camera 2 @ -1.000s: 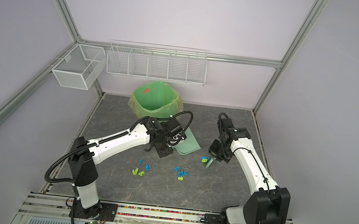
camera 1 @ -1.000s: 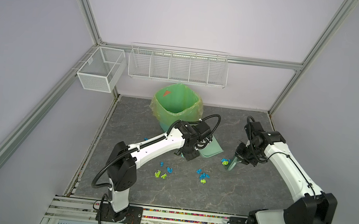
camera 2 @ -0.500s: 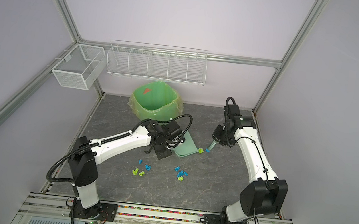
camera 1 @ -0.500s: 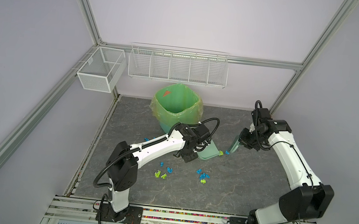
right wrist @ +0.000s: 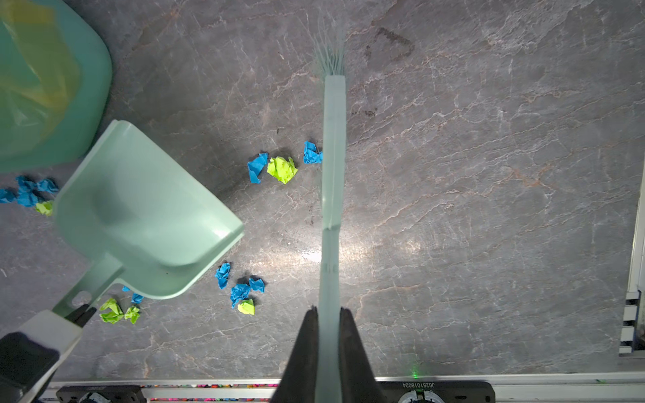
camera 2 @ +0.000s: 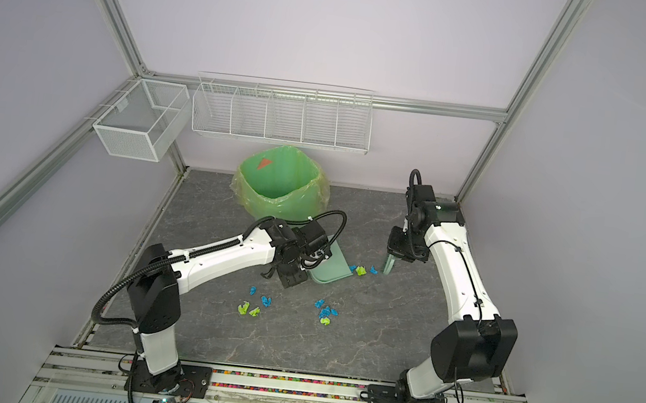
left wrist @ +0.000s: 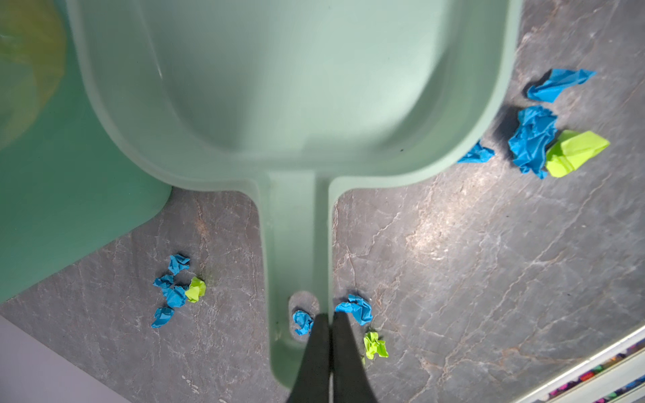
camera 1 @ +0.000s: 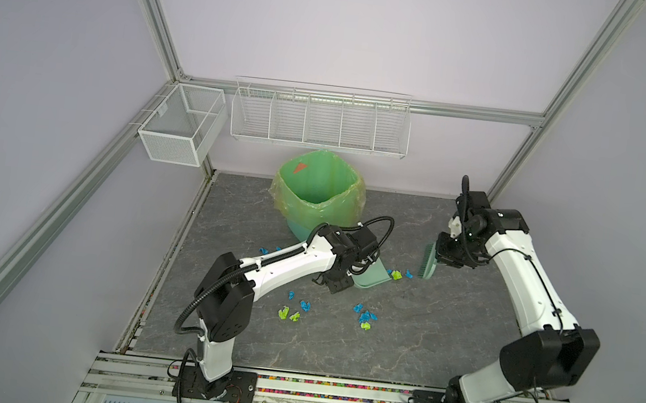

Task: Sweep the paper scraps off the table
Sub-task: 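Place the dustpan by the scraps with the left gripper while the right brings the brush, then sweep scraps into the dustpan with the right gripper's brush toward the left gripper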

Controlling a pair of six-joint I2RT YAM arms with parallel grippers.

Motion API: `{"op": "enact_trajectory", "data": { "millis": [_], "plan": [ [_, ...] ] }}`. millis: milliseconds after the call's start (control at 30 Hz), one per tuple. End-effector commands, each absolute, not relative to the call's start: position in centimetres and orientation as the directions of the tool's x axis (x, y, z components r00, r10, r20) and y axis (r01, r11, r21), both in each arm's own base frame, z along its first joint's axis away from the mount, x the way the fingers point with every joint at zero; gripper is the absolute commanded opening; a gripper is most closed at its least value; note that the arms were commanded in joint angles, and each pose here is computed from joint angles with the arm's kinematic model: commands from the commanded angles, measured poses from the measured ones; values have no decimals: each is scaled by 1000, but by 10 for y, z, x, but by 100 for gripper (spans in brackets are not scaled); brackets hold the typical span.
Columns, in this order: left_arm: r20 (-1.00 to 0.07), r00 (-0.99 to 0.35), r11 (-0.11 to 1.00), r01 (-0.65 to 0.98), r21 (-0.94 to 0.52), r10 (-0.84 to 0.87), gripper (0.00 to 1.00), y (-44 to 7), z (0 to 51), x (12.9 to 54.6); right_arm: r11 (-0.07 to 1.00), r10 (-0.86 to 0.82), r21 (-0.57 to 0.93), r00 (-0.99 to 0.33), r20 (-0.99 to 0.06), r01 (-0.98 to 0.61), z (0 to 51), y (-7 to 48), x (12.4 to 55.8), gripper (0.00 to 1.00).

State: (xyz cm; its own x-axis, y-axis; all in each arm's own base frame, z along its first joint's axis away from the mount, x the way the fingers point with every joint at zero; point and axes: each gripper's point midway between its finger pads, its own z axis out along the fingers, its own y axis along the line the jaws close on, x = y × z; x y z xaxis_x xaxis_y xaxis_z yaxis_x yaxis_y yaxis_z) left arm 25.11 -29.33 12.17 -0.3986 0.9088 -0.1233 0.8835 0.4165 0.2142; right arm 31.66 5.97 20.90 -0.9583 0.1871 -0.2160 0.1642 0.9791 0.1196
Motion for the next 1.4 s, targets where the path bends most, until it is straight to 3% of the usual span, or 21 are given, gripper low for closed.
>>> {"op": "enact_trajectory", "data": {
  "millis": [0,300,667,1367],
  "plan": [
    [-80,-371,379,901,211,925,0,-289,112,246,993,113,53,-967,-230,103,210,51,313,7],
    [-83,-338,348,922,170,937,0,-290,106,239,996,-21,-91,-963,-270,4,205,40,321,7],
    [-29,-348,348,929,127,937,0,-291,88,237,995,-87,-75,-963,-255,-70,196,61,337,7],
    [-26,-384,384,922,47,923,0,-297,81,240,983,-174,-87,-966,-193,-160,174,91,348,7]
  ]
}}
